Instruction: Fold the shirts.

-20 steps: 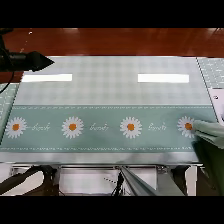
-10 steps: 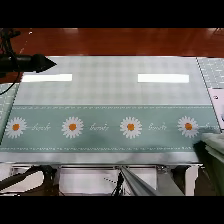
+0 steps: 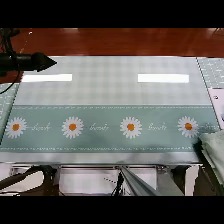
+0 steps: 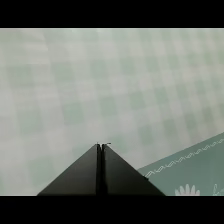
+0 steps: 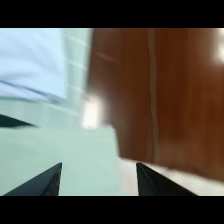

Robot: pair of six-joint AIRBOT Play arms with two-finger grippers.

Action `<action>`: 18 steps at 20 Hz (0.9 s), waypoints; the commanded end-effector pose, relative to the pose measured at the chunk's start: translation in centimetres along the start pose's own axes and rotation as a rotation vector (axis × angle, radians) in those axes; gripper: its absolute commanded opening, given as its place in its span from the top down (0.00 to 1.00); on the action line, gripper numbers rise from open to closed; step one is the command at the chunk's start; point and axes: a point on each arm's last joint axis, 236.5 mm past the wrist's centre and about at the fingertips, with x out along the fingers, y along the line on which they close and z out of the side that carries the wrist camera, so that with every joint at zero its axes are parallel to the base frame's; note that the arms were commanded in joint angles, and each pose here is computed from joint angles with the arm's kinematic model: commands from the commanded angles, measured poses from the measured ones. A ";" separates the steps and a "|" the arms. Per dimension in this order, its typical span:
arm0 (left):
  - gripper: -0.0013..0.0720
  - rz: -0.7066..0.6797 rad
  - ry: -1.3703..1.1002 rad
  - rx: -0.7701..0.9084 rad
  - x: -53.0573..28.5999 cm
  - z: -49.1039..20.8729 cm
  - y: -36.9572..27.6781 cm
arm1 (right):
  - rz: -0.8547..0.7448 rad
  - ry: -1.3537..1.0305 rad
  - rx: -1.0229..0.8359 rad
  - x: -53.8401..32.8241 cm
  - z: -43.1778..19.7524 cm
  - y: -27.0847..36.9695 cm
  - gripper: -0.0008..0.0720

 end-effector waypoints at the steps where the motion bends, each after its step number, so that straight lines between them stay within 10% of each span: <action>1: 0.81 -0.122 -0.067 -0.027 -1.1 2.5 -3.6 | 0.409 -0.306 -0.045 -3.6 6.8 9.2 0.26; 3: 0.13 -0.232 -0.151 -0.059 -2.3 5.2 -6.7 | 0.729 -0.426 0.014 -8.4 9.2 15.0 0.35; 8: 0.12 -0.093 0.055 0.199 -1.4 1.8 -9.9 | 1.247 -0.299 -0.284 -15.4 4.2 26.7 0.31; 13: 0.12 0.523 0.326 0.470 -1.1 -3.2 -5.0 | 1.162 -0.075 -0.758 -13.2 -5.4 34.3 0.22; 18: 0.00 0.550 0.413 0.377 0.4 -6.6 -6.2 | 1.070 0.038 -1.028 -12.9 -13.0 38.7 0.14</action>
